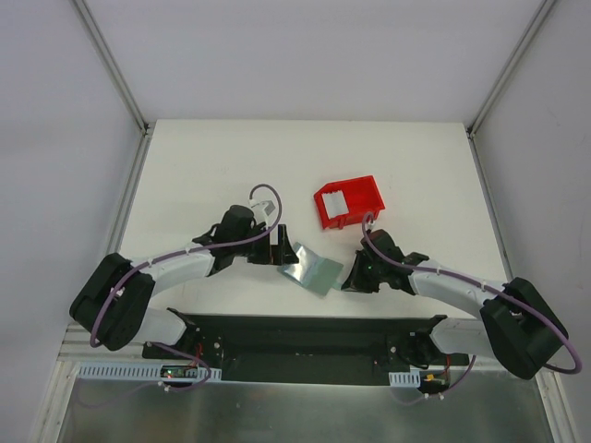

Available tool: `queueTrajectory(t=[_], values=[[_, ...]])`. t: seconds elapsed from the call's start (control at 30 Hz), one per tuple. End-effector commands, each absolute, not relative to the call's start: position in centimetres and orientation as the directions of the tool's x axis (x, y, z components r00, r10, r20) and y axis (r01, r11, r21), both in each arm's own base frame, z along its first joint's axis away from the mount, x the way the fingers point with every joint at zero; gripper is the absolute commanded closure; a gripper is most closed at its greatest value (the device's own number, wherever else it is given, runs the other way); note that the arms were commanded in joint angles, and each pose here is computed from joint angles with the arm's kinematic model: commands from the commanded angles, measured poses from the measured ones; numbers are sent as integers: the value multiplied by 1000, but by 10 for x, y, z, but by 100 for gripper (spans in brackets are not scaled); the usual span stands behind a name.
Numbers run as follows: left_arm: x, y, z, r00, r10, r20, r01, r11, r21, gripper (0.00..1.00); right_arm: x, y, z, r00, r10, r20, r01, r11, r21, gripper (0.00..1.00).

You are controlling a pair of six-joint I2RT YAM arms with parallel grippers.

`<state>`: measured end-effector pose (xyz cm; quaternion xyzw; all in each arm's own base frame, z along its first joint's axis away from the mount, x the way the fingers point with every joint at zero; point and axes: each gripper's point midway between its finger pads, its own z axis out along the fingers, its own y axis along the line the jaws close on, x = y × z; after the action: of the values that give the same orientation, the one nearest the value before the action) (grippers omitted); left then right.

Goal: Put the credit cards into the card holder
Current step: Open the card holder at the center of the board.

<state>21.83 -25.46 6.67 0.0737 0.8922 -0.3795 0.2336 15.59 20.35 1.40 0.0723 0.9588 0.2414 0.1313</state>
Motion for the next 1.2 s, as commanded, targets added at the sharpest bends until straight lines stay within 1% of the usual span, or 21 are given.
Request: queueTrajectory(t=[0.0, 0.17, 0.23, 0.37, 0.53, 0.63, 0.73, 0.87, 0.97, 1.03, 1.17], values=[[234, -256, 78, -858, -46, -512, 359, 660, -660, 2, 150, 172, -2, -955, 199, -220, 118, 935, 333, 100], [244, -246, 77, -862, -67, -502, 341, 655, -674, 2, 145, 163, -8, -958, 202, -204, 139, 948, 287, 100], [243, -249, 77, -870, -47, -490, 352, 637, -686, 2, 143, 160, -11, -960, 200, -195, 145, 954, 264, 100], [237, -262, 71, -902, 4, -431, 354, 576, -737, 8, 140, 153, -18, -963, 197, -184, 155, 963, 221, 100], [230, -266, 55, -931, 27, -363, 316, 556, -769, 9, 138, 150, -23, -968, 185, -167, 151, 969, 197, 100], [227, -264, 44, -943, 28, -331, 287, 572, -768, 10, 139, 151, -23, -969, 181, -168, 147, 970, 196, 99], [224, -267, 43, -952, 35, -305, 273, 552, -788, 11, 139, 152, -23, -970, 178, -169, 143, 970, 197, 100], [222, -274, 48, -957, 33, -287, 264, 504, -822, 19, 138, 152, -26, -971, 175, -160, 142, 970, 195, 100], [225, -280, 58, -956, 24, -291, 267, 475, -838, 22, 138, 151, -28, -973, 173, -156, 142, 972, 187, 100], [227, -282, 65, -950, 17, -312, 283, 470, -836, 24, 137, 150, -30, -974, 171, -149, 144, 973, 181, 100], [231, -285, 79, -941, 2, -339, 304, 450, -840, 33, 136, 152, -32, -976, 164, -141, 137, 974, 182, 100]])
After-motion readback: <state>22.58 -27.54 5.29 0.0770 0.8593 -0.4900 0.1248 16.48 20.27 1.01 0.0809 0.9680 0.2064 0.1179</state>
